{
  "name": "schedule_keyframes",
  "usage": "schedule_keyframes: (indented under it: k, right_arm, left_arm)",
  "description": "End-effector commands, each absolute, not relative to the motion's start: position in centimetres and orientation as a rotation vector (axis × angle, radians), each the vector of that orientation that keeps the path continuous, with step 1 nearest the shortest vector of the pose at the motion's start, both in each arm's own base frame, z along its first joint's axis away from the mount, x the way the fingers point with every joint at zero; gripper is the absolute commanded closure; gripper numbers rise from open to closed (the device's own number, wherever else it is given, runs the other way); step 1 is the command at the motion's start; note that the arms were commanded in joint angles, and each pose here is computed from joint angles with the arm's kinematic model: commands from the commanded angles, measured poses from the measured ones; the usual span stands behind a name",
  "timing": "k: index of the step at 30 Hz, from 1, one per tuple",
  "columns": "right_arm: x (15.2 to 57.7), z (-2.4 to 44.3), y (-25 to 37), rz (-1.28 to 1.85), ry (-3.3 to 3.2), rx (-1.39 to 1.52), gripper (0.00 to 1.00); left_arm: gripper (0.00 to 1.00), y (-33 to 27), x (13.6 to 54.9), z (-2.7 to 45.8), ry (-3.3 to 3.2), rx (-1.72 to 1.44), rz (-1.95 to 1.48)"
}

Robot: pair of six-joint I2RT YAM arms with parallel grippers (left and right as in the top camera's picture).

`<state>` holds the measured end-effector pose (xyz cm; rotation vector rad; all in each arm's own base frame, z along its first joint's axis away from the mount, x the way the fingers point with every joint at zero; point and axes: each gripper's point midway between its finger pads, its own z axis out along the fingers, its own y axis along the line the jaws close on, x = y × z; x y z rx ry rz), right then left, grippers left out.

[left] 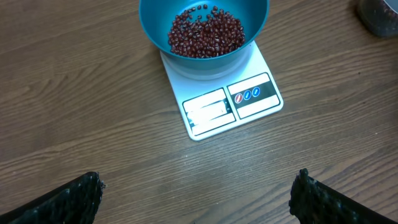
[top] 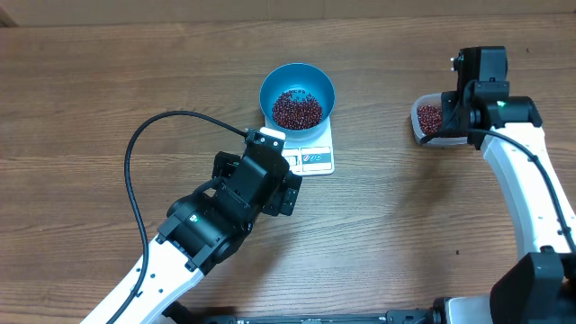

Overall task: Scoop item into bowl and weigh 150g on scale
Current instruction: 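Lower the red cup into the beans with the right gripper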

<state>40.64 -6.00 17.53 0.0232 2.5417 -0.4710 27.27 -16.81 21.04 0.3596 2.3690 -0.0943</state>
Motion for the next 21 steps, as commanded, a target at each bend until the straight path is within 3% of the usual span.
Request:
schedule_keyframes:
  k: [1, 21]
  right_arm:
    - [41.4, 17.5, -6.7, -0.489, 2.531, 0.054, 0.96]
    - [42.4, 10.7, -6.4, -0.430, 2.685, 0.024, 0.96]
  left_arm:
    - [0.01, -16.5, 27.4, 20.8, 2.374, 0.359, -0.077]
    - [0.01, -16.5, 27.4, 20.8, 2.374, 0.359, -0.077]
